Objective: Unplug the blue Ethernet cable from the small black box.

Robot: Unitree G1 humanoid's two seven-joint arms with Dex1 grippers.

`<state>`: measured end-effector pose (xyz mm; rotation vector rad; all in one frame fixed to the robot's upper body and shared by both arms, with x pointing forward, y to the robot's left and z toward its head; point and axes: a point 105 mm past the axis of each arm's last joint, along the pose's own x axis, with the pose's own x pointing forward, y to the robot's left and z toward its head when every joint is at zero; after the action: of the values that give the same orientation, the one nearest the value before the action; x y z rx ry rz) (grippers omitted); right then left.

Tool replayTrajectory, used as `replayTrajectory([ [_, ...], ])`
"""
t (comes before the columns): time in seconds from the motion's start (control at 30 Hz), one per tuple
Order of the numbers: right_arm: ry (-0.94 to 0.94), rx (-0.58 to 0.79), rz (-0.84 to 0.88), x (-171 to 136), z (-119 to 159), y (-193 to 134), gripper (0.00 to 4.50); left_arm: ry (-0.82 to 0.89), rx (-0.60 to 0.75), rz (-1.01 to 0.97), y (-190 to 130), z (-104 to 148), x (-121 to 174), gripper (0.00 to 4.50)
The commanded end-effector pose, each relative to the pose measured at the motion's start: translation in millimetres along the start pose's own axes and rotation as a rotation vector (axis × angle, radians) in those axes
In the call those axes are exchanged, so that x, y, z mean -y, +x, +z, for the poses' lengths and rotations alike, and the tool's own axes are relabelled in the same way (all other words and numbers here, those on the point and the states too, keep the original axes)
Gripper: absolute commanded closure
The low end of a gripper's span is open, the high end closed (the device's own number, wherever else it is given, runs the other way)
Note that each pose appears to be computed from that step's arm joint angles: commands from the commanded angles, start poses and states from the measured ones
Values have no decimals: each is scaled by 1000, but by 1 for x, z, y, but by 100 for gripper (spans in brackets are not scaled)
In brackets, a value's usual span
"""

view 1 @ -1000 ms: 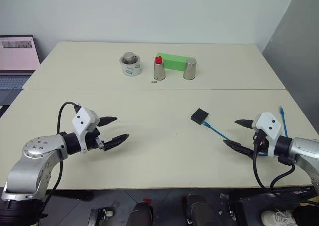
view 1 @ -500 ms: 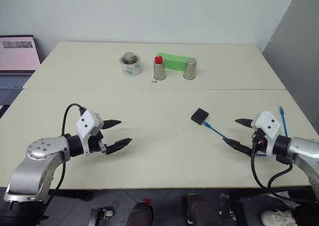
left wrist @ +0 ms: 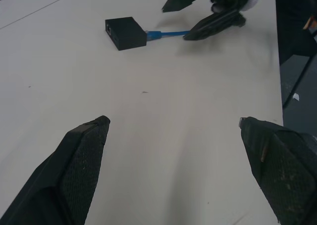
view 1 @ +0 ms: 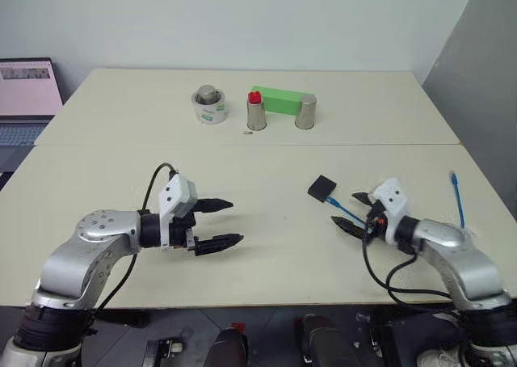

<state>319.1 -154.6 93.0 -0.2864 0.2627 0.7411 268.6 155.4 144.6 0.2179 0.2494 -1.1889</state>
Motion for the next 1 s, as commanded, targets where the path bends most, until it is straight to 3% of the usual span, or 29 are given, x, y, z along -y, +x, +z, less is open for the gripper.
replayTrajectory([
  [0.03, -32, 11, -15, 13, 4, 12, 0, 47, 12, -17, 3, 8, -2, 4],
  [0.1, -36, -1, -19, 18, 2, 17, 0, 51, 11, -17, 4, 8, -3, 4],
  [0.2, -27, -14, 13, 18, -1, 22, 52, 56, 10, -15, 4, 8, -5, 0],
  [0.57, -90, -29, 100, 10, 3, 27, 330, -18, 36, -4, 5, 4, -10, 0],
  [0.7, -211, 32, 132, 3, 29, 27, 437, -76, 74, 28, 4, 4, -18, 0],
  [0.8, -377, 112, 164, -10, 57, 25, 440, -143, 141, 33, 5, 12, -21, 0],
  [1.0, -976, 246, 230, -44, 92, 23, 440, -331, 270, -7, 6, 24, -21, 0],
])
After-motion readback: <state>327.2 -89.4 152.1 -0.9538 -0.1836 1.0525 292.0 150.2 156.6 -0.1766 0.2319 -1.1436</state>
